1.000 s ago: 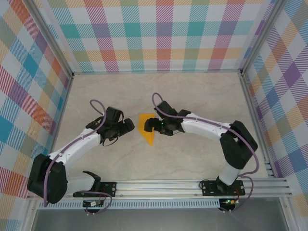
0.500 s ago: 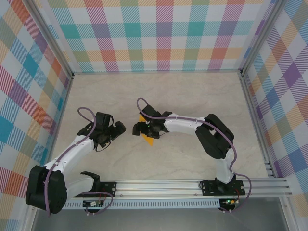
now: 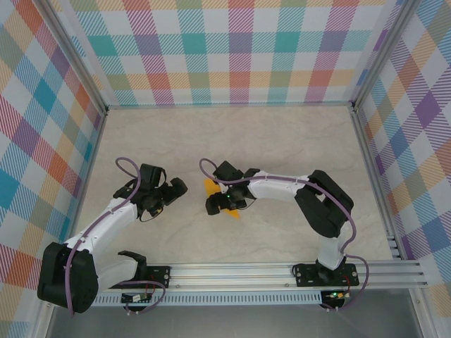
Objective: Fold a paper plane with a square sheet of paper (pick it up from the middle)
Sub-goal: Move the paper to the center of the table.
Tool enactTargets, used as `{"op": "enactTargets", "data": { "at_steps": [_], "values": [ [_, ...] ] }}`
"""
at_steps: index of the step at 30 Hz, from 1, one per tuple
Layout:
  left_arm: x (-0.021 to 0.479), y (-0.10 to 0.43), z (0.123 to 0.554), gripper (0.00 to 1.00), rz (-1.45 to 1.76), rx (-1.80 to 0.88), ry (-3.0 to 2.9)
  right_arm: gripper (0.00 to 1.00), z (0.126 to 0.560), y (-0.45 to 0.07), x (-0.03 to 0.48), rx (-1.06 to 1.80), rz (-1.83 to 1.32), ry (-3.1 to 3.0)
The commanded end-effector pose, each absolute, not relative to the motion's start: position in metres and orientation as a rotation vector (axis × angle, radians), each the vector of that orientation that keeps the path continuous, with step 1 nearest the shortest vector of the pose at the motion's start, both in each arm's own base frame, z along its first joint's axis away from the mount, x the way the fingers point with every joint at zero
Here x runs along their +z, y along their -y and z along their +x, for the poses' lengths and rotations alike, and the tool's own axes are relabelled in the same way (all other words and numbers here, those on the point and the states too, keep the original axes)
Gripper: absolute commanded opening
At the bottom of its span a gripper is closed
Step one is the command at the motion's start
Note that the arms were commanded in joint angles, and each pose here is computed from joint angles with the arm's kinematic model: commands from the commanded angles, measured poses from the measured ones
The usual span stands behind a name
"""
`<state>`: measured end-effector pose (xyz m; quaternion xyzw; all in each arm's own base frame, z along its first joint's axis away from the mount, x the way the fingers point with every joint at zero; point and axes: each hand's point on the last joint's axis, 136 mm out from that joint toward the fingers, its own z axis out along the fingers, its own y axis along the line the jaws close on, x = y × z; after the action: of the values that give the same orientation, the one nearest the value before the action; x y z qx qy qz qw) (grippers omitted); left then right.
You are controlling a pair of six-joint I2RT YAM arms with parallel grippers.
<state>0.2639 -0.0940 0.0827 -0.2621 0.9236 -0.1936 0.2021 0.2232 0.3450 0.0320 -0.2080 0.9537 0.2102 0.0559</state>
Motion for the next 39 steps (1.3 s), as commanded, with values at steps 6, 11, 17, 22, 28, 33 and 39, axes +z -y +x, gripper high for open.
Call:
{"op": "enactTargets", "data": {
  "at_steps": [6, 11, 17, 22, 28, 33, 39],
  "values": [
    [0.097, 0.108, 0.273, 1.00, -0.696, -0.686, -2.538, 0.83, 0.231, -0.344, 0.097, 0.793, -0.556, -2.730],
    [0.102, 0.117, 0.273, 1.00, -0.680, -0.760, -2.537, 0.77, 0.234, -0.346, 0.089, 0.863, -0.317, -2.765],
    [0.102, 0.124, 0.272, 1.00, -0.667, -0.789, -2.543, 0.77, 0.244, -0.347, 0.076, 0.818, -0.259, -2.784],
    [0.101, 0.132, 0.271, 1.00, -0.650, -0.816, -2.554, 0.77, 0.249, -0.339, 0.062, 0.786, -0.215, -2.814],
    [0.101, 0.145, 0.269, 1.00, -0.595, -0.870, -2.563, 0.77, 0.251, -0.333, 0.053, 0.791, -0.211, -2.834],
    [0.097, 0.156, 0.265, 1.00, -0.552, -0.904, -2.594, 0.77, 0.254, -0.330, 0.042, 0.820, -0.201, -2.863],
    [0.099, 0.172, 0.269, 0.98, -0.506, -0.976, -2.584, 0.76, 0.253, -0.325, 0.030, 0.825, -0.158, -2.892]
  ]
}}
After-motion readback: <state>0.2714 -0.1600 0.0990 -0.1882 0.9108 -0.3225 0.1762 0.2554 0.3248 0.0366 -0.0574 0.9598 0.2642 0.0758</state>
